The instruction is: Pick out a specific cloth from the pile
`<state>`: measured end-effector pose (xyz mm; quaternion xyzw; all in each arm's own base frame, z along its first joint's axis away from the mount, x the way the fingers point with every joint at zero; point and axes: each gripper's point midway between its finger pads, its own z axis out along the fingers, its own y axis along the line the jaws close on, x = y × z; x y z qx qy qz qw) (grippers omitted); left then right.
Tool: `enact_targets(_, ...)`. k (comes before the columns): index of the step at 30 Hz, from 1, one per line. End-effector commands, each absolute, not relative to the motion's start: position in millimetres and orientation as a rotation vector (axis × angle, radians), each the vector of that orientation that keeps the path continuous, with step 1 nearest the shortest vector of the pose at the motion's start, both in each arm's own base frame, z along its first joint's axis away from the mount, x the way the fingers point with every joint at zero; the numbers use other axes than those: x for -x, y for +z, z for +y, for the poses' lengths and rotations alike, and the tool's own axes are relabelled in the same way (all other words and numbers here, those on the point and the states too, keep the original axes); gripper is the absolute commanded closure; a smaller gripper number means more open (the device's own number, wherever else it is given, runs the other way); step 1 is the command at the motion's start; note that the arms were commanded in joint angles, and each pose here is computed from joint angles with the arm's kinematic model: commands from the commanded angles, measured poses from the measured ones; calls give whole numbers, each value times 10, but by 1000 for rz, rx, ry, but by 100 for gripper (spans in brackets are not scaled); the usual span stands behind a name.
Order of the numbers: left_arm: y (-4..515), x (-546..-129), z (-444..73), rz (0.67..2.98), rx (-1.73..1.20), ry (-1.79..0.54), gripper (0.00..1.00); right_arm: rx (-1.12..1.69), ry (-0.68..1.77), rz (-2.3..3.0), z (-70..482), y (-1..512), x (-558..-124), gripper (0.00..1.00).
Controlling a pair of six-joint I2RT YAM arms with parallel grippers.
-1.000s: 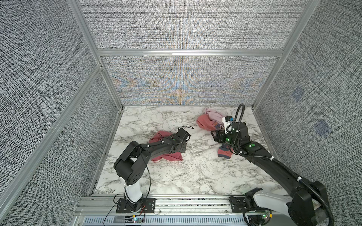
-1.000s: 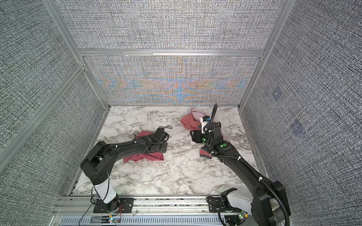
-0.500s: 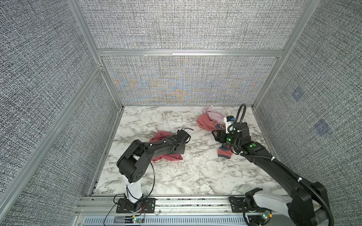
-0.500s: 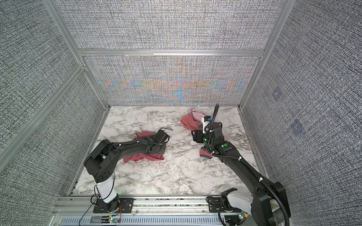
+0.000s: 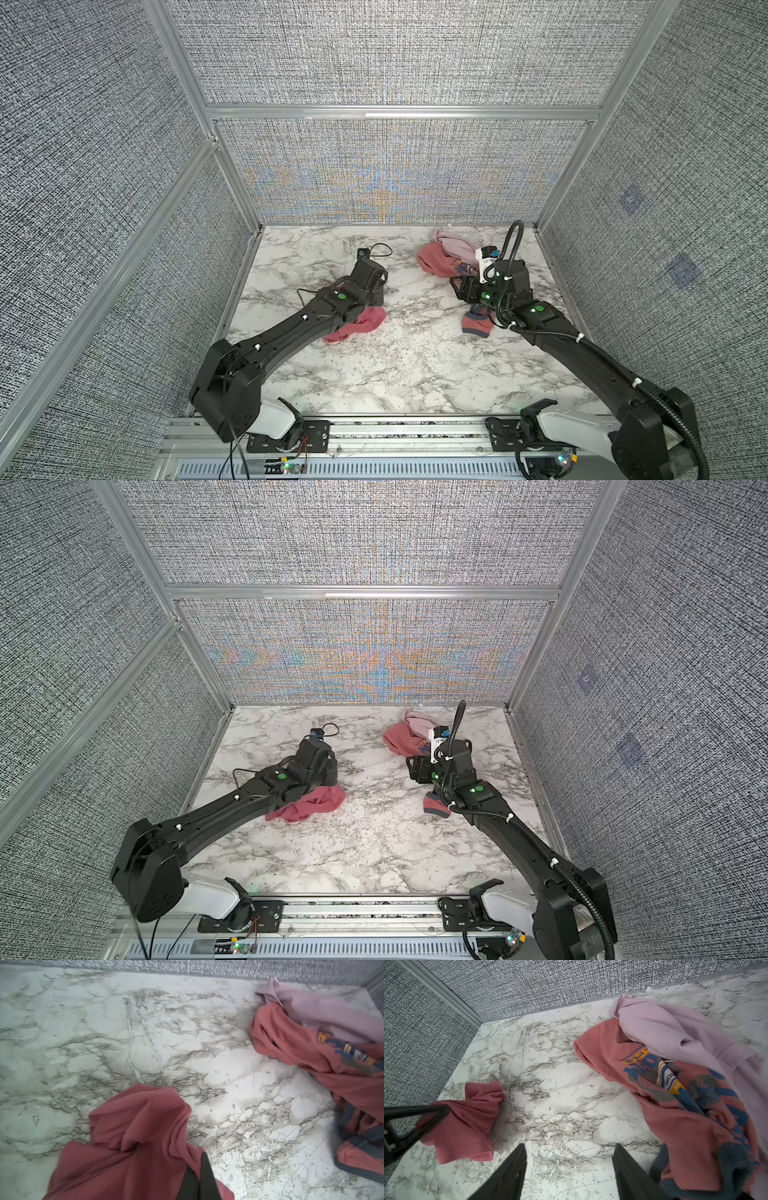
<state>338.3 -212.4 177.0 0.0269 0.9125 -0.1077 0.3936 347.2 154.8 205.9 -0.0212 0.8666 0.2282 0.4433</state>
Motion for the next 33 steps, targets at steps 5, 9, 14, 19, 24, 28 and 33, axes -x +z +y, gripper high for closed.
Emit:
enact_targets(5, 1940, -3393, -1336, 2194, 184, -288, 100, 51, 616, 2122, 1619, 2167, -3518, 33)
enact_targets(9, 1800, -3273, -891, 2166, 318, -240, 100, 52, 620, 2119, 1632, 2183, -3534, 33)
enact_targets(14, 1481, -3081, -477, 2175, 499, -201, 100, 61, 629, 2116, 1658, 2208, -3562, 33)
enact_targets(19, 988, -2910, -249, 2251, 646, -167, 100, 67, 645, 2114, 1695, 2221, -3591, 33)
enact_targets(24, 594, -2797, -161, 2304, 750, -181, 100, 74, 643, 2116, 1694, 2223, -3581, 33)
enact_targets(28, 391, -2766, -127, 2316, 776, -172, 100, 72, 633, 2121, 1676, 2217, -3569, 33)
enact_targets(33, 199, -2738, -132, 2362, 782, -167, 100, 67, 621, 2120, 1656, 2219, -3561, 33)
